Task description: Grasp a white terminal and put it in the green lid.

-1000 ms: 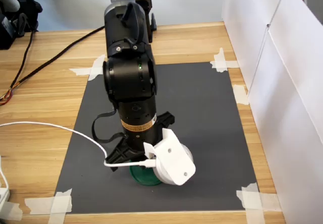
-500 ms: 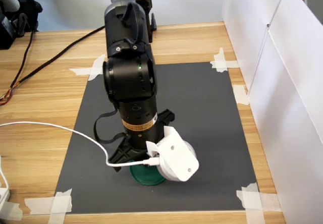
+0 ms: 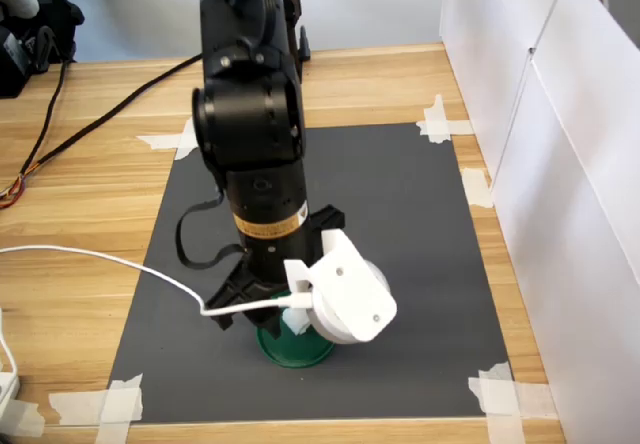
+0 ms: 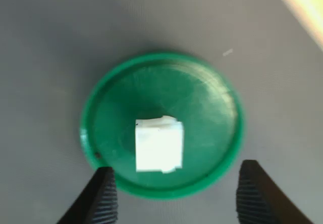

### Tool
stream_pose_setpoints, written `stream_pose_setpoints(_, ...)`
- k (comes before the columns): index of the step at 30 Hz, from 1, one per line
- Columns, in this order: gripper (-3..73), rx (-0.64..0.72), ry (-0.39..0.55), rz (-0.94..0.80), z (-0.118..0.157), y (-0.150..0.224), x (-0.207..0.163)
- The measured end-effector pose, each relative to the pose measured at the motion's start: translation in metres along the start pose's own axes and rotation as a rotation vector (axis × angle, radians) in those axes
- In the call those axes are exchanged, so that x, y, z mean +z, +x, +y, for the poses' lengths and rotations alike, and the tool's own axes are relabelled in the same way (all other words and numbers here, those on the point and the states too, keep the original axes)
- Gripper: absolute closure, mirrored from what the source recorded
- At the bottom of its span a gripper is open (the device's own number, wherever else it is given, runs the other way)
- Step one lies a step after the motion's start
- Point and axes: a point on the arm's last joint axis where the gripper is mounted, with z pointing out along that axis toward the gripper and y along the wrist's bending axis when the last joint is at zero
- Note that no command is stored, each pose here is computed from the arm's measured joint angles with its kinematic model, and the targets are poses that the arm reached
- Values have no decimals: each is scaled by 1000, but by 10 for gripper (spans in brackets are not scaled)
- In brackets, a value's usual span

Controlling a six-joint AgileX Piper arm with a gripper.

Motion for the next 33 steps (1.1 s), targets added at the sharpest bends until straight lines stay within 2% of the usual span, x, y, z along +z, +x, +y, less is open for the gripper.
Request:
stream_pose_setpoints(5, 249, 65, 21, -169, -1, 8, -51)
stream_pose_setpoints(12, 603, 17, 116, -258, 19, 45, -91)
stream_pose_setpoints(15, 692, 5, 132, -286, 36, 61, -106)
stream_pose_setpoints(22, 713, 73, 175, -420, 72, 95, -135)
stream_pose_setpoints(28, 715, 284, 233, -570, 103, 131, -155)
stream_pose_setpoints(33, 716, 467, 242, -667, 129, 163, -163)
